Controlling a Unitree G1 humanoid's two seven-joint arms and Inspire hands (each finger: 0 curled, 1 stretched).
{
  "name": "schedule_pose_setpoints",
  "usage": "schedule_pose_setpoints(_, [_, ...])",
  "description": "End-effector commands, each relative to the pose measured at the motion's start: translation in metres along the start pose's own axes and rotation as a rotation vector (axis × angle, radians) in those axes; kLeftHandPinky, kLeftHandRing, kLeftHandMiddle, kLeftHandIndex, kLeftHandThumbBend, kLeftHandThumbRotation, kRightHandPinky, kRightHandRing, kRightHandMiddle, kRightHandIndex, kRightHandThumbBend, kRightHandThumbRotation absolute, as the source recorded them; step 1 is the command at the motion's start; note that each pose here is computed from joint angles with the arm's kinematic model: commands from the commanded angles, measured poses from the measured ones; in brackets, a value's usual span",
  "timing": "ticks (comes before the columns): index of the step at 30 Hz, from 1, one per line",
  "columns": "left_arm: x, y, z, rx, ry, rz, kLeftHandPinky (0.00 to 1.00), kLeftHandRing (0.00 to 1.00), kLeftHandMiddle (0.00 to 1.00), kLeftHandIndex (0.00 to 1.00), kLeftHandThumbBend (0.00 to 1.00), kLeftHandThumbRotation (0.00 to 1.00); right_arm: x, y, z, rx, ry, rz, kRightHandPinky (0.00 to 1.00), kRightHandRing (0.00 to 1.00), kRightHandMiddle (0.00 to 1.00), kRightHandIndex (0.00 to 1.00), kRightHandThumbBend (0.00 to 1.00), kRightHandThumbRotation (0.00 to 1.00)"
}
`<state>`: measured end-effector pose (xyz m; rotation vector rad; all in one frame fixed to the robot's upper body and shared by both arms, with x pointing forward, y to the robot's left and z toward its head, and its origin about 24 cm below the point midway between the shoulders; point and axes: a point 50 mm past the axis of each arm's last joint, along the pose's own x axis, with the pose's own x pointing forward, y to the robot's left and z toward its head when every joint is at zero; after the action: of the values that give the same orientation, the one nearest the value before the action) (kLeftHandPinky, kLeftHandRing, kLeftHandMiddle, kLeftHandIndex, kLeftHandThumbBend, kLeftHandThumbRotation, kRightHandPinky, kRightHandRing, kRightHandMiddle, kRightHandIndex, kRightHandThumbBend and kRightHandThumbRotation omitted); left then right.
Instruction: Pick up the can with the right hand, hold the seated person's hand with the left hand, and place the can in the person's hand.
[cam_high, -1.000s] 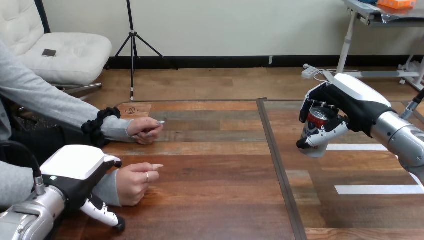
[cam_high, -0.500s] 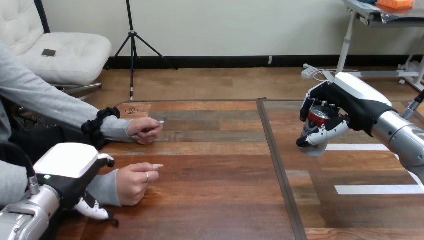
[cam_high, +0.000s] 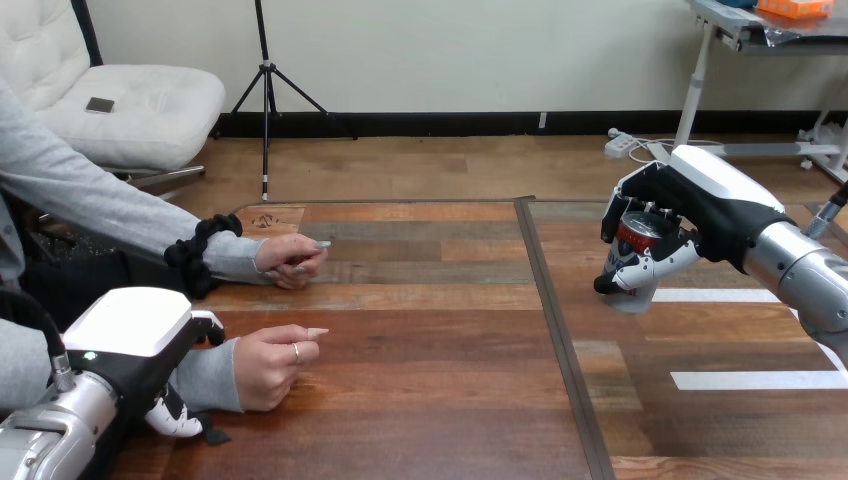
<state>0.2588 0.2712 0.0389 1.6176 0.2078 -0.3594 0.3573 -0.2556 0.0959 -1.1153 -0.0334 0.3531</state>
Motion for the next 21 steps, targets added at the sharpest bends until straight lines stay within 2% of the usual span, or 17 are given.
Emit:
schedule_pose_setpoints(1, [0.0037,0.0117,-0.0070,0.047,0.023,0.018,0.68,0.73,0.75,0.73,1.00,0.13,-0.0003,-0.0311,0.0082,-0.007,-0.048,-0.107,0.33,0.37,0.41,0.42,0.75,0.00])
schedule_pose_setpoints(13, [0.0041,0.0104,-0.0090,0.069,0.030,0.028,0.61,0.68,0.71,0.70,1.00,0.14,-0.0011,-0.0320,0.0076,-0.009,-0.050,-0.112,0.33,0.37,0.41,0.42,0.75,0.00])
schedule_pose_setpoints(21, [0.0040,0.0110,-0.0091,0.102,0.031,0.007,0.64,0.69,0.71,0.70,1.00,0.17,-0.0015,-0.0324,0.0071,-0.002,-0.051,-0.112,0.33,0.36,0.41,0.42,0.75,0.00])
